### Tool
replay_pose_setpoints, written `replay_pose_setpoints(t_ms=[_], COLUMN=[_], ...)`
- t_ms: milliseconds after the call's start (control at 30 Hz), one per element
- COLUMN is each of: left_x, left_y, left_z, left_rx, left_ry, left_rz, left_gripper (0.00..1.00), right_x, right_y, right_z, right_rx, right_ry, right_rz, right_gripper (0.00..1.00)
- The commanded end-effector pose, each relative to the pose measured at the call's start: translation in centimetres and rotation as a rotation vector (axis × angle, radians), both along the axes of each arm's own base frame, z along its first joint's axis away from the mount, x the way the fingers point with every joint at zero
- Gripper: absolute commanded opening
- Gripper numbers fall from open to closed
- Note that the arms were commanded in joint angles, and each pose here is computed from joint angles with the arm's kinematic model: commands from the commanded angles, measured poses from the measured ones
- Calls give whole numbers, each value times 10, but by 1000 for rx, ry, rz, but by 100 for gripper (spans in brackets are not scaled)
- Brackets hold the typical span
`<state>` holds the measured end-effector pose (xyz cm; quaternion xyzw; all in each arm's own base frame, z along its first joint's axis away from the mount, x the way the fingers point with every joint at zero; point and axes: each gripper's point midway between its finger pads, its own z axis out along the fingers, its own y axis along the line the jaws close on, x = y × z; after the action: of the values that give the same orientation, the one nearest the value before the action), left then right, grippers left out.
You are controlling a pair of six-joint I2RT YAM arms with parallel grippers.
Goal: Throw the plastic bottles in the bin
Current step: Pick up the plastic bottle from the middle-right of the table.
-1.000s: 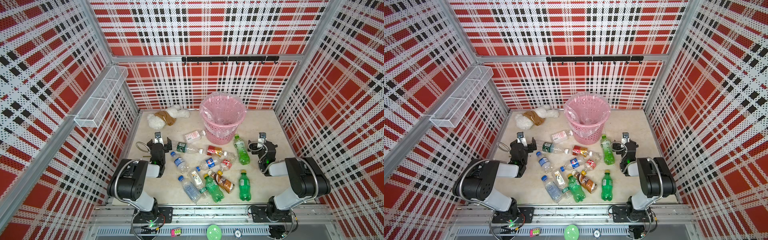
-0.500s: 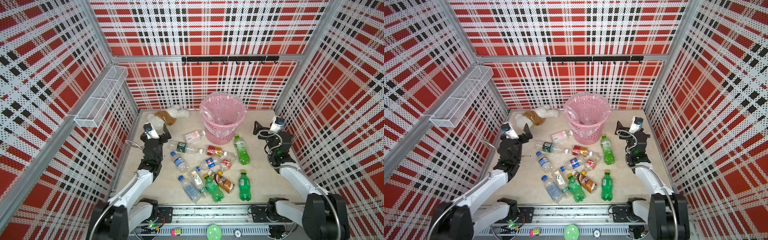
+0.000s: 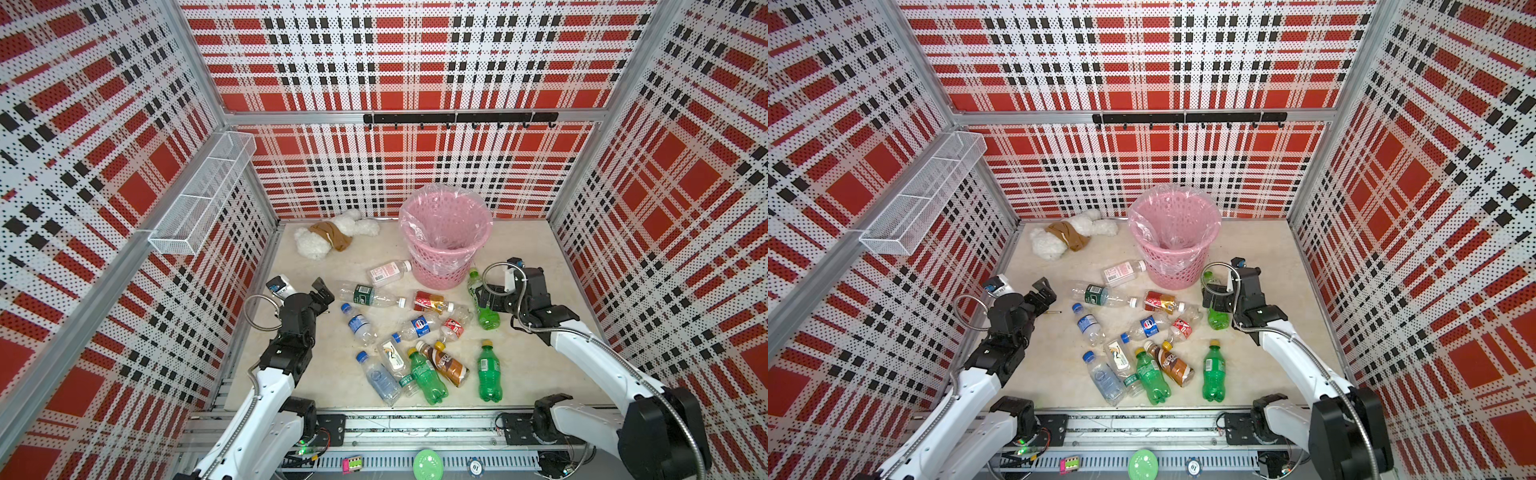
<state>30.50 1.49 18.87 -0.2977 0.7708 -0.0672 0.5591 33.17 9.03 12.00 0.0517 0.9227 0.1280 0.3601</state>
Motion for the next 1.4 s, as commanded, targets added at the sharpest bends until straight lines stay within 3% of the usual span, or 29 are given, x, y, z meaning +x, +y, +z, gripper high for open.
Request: replay_pose_setpoints(t_ms=[0,233,433,733,867,1133,1367], left_x=[-2,-3,-3,-3,-3,0,-2], left_y=[0,-3,-3,1,0,0,0], left_z=[-1,-8,-9,-14,-16,-17,-20], left_rx=[-50,-90,-124,-145,-155,-167,-181], left_ry=[26,21,21,29,34,44,59], left_rz=[15,-3,-13,-6,-9,-13,-16], left_gripper=[99,99,99,99,99,99,99], right_x=[9,27,34,45,41,20,12], right_y=[-1,11,-2,-5,-10,-48,-66], right_z=[-15,-44,-68,-65,-58,13,144], right_rx=[-12,-63,-128,-162,-169,-141,-191], right_ry=[33,96,147,122,108,-21,-287], right_rz=[-26,-6,-80,-89,-112,-222,-244], right_gripper=[100,100,99,56,51,51,51])
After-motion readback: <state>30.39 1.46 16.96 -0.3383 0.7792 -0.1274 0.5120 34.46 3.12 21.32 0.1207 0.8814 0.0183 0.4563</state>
